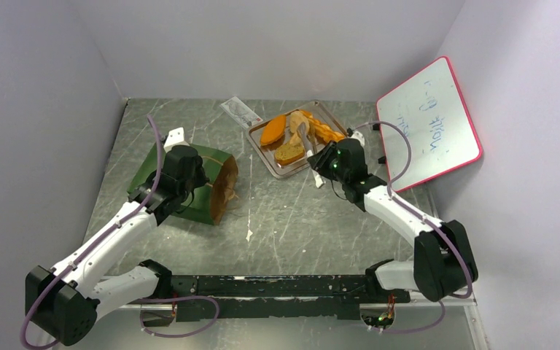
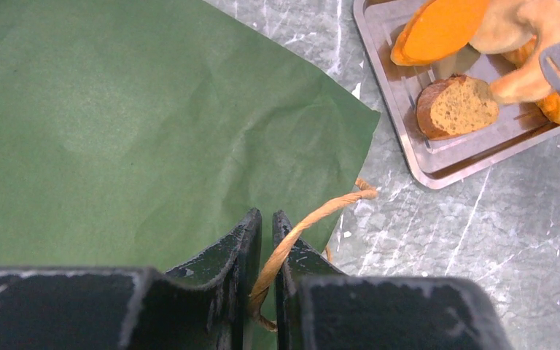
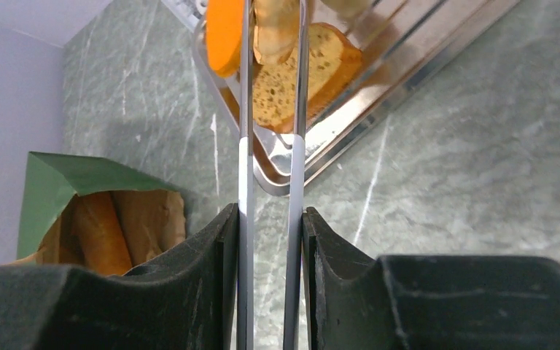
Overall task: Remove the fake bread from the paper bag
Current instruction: Place the fake bread in the container.
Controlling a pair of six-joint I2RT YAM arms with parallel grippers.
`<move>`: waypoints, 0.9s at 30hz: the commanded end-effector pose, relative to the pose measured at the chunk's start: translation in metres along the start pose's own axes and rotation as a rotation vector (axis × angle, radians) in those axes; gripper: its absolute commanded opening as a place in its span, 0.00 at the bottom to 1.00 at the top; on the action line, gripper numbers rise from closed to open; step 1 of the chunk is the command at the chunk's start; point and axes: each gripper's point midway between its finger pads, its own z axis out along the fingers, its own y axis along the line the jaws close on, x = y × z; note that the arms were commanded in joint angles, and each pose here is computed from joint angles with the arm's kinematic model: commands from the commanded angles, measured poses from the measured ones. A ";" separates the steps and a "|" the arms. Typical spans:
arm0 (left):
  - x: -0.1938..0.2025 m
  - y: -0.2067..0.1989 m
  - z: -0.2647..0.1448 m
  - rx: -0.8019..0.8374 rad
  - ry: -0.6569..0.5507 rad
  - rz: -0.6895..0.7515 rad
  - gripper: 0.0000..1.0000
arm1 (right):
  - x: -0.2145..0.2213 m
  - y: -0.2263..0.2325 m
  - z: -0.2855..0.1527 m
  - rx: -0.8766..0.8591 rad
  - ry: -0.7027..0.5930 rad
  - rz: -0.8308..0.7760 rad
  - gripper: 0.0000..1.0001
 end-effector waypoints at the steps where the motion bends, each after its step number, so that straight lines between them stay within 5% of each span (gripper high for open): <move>1: 0.000 -0.002 -0.006 0.028 0.014 -0.002 0.07 | -0.033 0.034 0.008 -0.135 -0.080 -0.016 0.00; 27: -0.004 -0.014 -0.014 0.084 0.017 -0.030 0.07 | 0.020 0.008 0.021 -0.146 0.066 0.026 0.02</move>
